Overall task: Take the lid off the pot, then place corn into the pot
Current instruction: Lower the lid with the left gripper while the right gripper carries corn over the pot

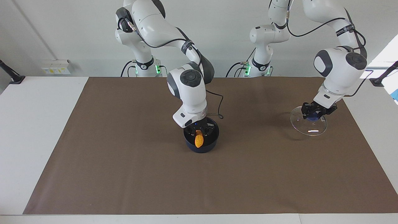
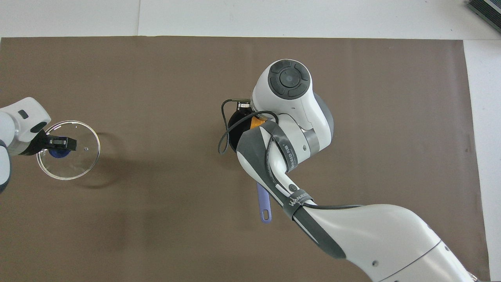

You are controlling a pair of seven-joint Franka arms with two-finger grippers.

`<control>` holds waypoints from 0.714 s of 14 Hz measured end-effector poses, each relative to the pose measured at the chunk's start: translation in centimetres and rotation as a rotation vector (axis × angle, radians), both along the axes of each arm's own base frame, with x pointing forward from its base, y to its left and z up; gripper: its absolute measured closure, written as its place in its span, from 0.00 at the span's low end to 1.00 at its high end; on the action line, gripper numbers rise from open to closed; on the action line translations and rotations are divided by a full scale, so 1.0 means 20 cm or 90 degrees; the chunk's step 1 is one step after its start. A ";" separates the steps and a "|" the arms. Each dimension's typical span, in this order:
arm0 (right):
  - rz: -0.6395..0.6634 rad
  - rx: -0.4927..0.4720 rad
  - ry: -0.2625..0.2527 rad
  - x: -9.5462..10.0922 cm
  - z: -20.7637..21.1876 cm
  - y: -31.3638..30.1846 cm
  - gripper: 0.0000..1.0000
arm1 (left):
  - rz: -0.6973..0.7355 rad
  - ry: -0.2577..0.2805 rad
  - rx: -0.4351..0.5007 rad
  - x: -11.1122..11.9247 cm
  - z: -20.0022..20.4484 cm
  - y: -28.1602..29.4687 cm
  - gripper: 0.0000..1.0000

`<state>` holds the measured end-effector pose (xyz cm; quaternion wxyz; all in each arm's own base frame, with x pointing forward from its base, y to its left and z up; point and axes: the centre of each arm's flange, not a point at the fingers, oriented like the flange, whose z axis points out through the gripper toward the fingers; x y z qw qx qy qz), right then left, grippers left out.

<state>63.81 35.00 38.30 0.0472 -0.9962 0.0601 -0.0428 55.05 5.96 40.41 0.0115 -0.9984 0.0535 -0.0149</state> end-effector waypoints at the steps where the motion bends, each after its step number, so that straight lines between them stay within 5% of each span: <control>1: 0.003 -0.002 0.005 -0.01 -0.04 0.01 0.63 | 0.006 -0.003 -0.009 -0.02 -0.04 0.02 0.37; 10: 0.009 -0.015 0.029 -0.08 -0.20 0.01 0.63 | 0.016 -0.018 -0.025 -0.16 -0.29 0.01 0.37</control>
